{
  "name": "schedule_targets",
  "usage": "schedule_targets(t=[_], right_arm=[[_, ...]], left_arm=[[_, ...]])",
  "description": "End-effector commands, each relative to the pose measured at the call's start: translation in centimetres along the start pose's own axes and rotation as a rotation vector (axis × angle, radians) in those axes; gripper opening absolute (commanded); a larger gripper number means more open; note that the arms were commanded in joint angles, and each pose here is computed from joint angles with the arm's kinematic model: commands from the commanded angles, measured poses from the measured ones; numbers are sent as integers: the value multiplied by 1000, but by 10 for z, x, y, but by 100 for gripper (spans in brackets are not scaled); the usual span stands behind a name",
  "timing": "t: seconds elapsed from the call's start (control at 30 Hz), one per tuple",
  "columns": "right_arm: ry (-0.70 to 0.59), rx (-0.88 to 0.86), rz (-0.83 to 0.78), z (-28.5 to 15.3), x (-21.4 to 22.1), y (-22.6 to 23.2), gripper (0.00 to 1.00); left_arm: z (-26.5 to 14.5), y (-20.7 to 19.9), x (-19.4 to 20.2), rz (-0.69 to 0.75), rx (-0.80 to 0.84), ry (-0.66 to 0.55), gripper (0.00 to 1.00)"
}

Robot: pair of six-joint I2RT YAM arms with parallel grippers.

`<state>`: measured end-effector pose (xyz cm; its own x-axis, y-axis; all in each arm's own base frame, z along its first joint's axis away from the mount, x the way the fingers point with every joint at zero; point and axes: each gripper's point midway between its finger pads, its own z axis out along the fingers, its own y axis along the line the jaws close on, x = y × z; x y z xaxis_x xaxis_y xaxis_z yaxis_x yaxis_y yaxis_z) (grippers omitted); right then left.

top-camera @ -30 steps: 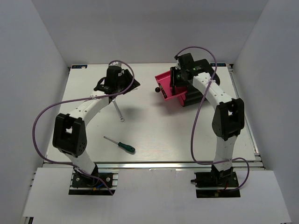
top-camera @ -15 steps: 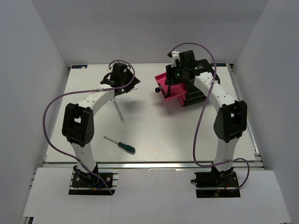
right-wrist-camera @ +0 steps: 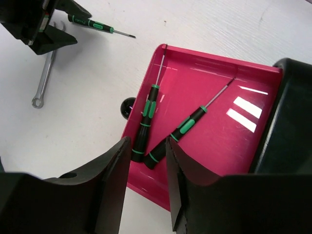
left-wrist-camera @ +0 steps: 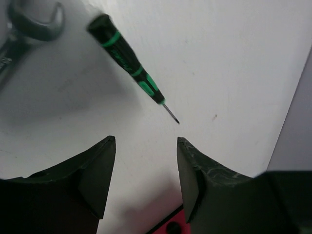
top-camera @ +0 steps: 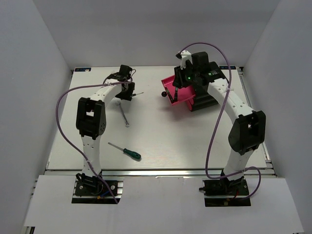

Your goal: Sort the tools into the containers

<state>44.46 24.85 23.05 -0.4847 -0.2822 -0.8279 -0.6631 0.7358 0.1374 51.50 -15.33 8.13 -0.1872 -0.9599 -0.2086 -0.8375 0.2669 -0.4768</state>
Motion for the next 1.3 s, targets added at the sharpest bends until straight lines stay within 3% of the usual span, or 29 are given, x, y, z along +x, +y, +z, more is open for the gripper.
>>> schedule_targets(t=[0.0,0.37,0.6,0.8,0.93,1.03,1.13,1.27], right_arm=[[-84,22,-11,-18,-22,-5,41],[-103,75,36,-32,-19,-25,42],[-126,97,45,-41,-23,-29,42],[-146,111,54,-49,-26,-31,42],[-160,111,58,-53,-30,-29,42],[-168,113,56,-56,-31,-29,42],[-173,115,56,-60,-31,-29,42],[-185,91,15,-68,-32,-25,42]], left_arm=[[-2,2,-17,-209,-35,-46,65],[30,-5,-43,-351,-129,-64,68],[49,15,-49,-391,-218,-74,65],[64,36,-48,-414,-307,-39,49],[70,60,-38,-394,-375,0,33],[73,61,-31,-380,-330,39,18],[66,36,-33,-330,-222,64,4],[41,-23,-43,-207,4,99,0]])
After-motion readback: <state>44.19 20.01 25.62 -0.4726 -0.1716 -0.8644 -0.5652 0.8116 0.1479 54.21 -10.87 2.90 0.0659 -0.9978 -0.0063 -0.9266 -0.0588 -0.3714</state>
